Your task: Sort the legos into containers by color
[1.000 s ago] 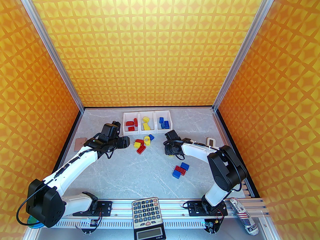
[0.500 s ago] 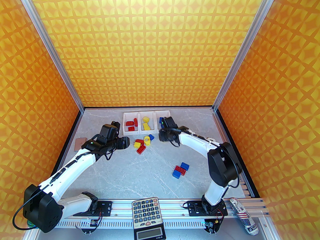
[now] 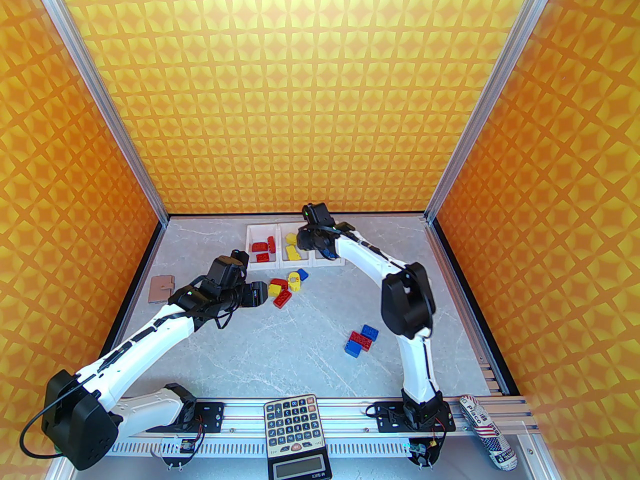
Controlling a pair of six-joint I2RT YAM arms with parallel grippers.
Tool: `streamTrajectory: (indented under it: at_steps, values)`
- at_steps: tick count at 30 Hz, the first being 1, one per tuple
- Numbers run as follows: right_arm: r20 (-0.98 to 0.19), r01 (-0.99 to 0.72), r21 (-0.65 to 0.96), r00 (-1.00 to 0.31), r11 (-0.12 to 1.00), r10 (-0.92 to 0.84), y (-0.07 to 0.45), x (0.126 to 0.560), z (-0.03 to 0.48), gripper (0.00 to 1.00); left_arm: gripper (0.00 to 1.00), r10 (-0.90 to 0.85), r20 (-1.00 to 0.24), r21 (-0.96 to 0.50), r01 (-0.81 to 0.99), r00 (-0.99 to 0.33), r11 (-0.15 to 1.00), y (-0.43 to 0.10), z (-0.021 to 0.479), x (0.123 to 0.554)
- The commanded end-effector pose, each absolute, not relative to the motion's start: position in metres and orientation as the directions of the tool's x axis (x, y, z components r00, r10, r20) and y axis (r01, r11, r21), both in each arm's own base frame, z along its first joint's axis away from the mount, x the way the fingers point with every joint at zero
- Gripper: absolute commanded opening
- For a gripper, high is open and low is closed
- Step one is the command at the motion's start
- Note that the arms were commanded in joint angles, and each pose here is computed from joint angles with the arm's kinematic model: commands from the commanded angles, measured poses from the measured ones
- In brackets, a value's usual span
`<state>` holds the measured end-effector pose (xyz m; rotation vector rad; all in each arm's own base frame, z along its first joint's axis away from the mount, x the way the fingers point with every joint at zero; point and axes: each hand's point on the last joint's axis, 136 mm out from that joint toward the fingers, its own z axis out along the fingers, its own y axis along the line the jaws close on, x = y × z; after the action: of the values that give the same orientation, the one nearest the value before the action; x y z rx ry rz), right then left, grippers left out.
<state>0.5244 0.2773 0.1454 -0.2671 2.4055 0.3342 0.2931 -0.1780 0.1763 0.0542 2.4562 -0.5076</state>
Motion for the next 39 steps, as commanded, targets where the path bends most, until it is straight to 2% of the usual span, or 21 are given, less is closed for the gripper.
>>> streamTrajectory:
  at_steps: [1, 5, 8, 18, 29, 39]
  values:
    - [-0.634, -0.265, 0.151, -0.765, 0.952, -0.112, 0.277, 0.533, 0.136, 0.36, 0.66, -0.095, -0.591, -0.358, 0.156, -0.801, 0.921, -0.177, 0.179, 0.288]
    - [-0.619, -0.253, 0.139, -0.777, 0.957, -0.116, 0.280, 0.542, 0.130, 0.49, 0.66, -0.099, -0.599, -0.363, 0.158, -0.795, 0.918, -0.175, 0.182, 0.284]
    - [-0.618, -0.253, 0.129, -0.777, 0.959, -0.122, 0.279, 0.543, 0.130, 0.54, 0.67, -0.097, -0.602, -0.361, 0.162, -0.793, 0.918, -0.174, 0.183, 0.282]
    - [-0.646, -0.254, 0.077, -0.749, 0.964, -0.146, 0.251, 0.508, 0.151, 0.57, 0.69, -0.023, -0.585, -0.341, 0.220, -0.811, 0.914, -0.198, 0.170, 0.281]
    - [-0.647, -0.206, 0.085, -0.755, 0.975, -0.104, 0.184, 0.446, 0.176, 0.60, 0.70, 0.211, -0.575, -0.314, 0.452, -0.791, 0.835, -0.288, 0.153, 0.250]
    - [-0.578, 0.006, 0.152, -0.810, 0.988, 0.094, 0.088, 0.410, 0.136, 0.62, 0.69, 0.351, -0.517, -0.314, 0.555, -0.781, 0.771, -0.385, 0.124, 0.226]
